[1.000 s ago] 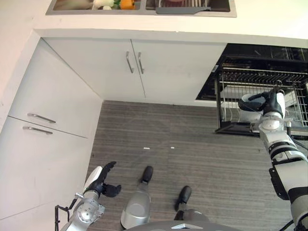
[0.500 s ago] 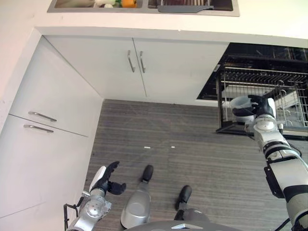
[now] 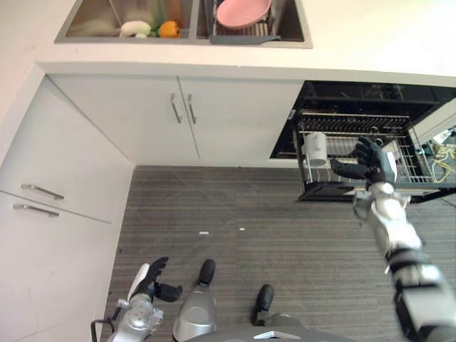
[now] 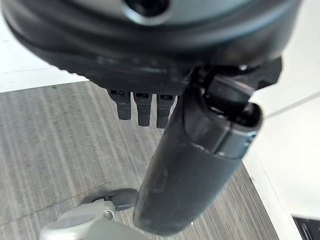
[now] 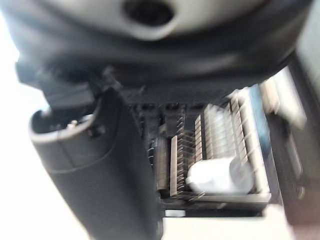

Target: Place the dishes in the dishwasher.

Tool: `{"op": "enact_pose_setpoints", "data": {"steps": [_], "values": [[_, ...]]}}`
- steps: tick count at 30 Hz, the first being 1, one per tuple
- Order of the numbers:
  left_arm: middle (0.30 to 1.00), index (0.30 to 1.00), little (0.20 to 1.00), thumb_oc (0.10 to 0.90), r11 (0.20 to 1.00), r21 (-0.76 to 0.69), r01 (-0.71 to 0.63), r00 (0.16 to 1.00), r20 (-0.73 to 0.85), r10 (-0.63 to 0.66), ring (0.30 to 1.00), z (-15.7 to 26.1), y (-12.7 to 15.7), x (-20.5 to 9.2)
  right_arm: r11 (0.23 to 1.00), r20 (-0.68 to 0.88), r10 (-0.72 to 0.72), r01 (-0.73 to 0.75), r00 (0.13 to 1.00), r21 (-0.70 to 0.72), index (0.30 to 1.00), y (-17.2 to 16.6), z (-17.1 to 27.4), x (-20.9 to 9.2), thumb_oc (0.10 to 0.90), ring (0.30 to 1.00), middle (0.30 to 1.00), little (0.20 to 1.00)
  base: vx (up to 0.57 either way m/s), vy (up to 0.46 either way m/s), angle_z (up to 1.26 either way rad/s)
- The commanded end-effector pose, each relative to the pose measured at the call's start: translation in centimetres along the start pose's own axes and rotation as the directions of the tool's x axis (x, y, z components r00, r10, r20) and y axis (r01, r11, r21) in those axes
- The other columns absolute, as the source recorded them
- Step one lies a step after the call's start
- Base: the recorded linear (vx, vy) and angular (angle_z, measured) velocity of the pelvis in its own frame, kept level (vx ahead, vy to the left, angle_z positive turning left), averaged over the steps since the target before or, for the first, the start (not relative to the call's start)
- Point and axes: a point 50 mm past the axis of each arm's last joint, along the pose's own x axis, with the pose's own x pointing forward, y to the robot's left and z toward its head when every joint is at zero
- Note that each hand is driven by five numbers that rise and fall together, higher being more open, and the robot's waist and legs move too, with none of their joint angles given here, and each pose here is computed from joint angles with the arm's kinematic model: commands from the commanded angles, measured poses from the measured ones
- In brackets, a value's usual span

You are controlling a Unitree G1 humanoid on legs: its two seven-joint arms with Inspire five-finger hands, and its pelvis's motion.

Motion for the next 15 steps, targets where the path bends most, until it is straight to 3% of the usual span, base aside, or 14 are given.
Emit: {"op": "enact_pose_setpoints", "data": {"steps": [1,7,15], "values": [[0.9,0.9,0.9,0.8,0.999,-0.021,-0.029,0.983,-0.182,0.025,0.9,-2.8,0.1,-0.1,0.994,0.262,0.098,-0.109,0.96,0.027,0.9,0.0,5.1,1.0,0.8,0.9,0.9,0.9,0.0,0.0,0.0],[0.9,0.9,0.9,0.8,0.983,-0.171,-0.072,0.894,-0.449,-0.013,0.9,-7.2,-1.2,-1.9,0.956,0.385,0.257,-0.292,0.886,0.035,0.9,1.8,6.5,-4.7,0.8,0.9,0.9,0.9,-0.05,-0.046,0.0],[0.9,0.9,0.9,0.8,0.956,-0.262,-0.133,0.857,-0.515,-0.022,0.9,-8.4,-1.8,-2.8,0.925,0.482,0.368,-0.368,0.796,-0.098,0.9,3.5,9.2,-5.5,0.8,0.9,0.9,0.9,-0.06,-0.115,-0.18]]}}
